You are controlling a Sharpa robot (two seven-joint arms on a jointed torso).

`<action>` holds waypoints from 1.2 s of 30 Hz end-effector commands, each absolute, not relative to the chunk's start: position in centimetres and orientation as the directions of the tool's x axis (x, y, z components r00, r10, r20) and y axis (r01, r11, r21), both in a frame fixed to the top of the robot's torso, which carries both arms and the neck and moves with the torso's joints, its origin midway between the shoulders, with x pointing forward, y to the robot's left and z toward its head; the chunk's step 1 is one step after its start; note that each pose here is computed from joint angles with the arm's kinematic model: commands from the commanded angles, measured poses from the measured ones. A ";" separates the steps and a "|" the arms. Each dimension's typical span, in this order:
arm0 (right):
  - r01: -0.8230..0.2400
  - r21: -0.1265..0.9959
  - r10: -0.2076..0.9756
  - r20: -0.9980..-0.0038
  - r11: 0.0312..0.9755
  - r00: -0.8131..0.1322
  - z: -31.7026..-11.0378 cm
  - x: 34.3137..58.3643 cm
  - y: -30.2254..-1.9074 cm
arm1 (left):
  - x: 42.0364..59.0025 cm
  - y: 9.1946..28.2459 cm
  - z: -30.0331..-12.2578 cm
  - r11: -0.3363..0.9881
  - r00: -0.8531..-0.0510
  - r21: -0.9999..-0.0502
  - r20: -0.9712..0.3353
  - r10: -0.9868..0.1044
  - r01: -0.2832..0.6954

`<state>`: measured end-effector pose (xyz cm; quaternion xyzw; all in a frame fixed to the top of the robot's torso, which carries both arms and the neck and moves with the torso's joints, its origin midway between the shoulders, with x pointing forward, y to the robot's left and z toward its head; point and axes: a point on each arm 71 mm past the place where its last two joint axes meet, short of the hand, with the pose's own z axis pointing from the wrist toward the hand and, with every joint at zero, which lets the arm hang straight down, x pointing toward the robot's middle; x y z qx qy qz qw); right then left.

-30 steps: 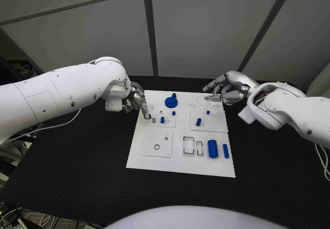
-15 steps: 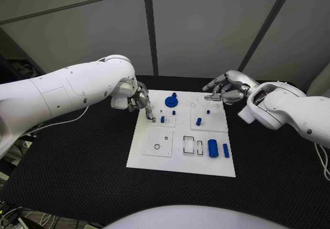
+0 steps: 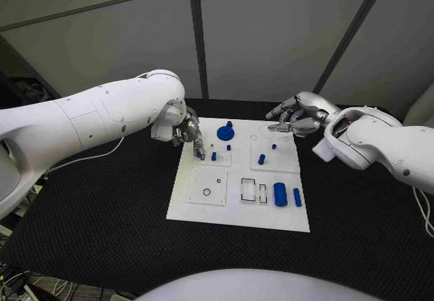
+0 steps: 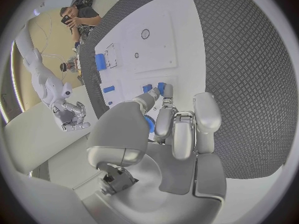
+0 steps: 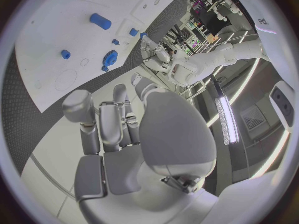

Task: Assemble the parts on the task board

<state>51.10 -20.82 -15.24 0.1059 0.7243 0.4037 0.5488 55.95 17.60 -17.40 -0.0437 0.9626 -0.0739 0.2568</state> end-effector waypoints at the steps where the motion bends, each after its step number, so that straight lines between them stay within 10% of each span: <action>1: -0.299 0.700 0.600 -0.712 0.649 -0.366 -15.0 51.1 -20.7 | 56.0 17.5 -17.3 0.990 -0.870 -0.137 -0.484 -0.096 -0.034; 24: -0.302 0.700 0.599 -0.712 0.647 -0.367 -15.0 51.1 -20.6 | 56.4 17.4 -17.3 0.989 -0.839 -0.146 -0.534 -0.107 -0.033; 36: -0.318 0.686 0.588 -0.726 0.654 -0.357 -14.8 50.8 -20.7 | 55.6 19.5 -15.9 0.915 -0.678 -0.396 -0.653 -0.337 -0.073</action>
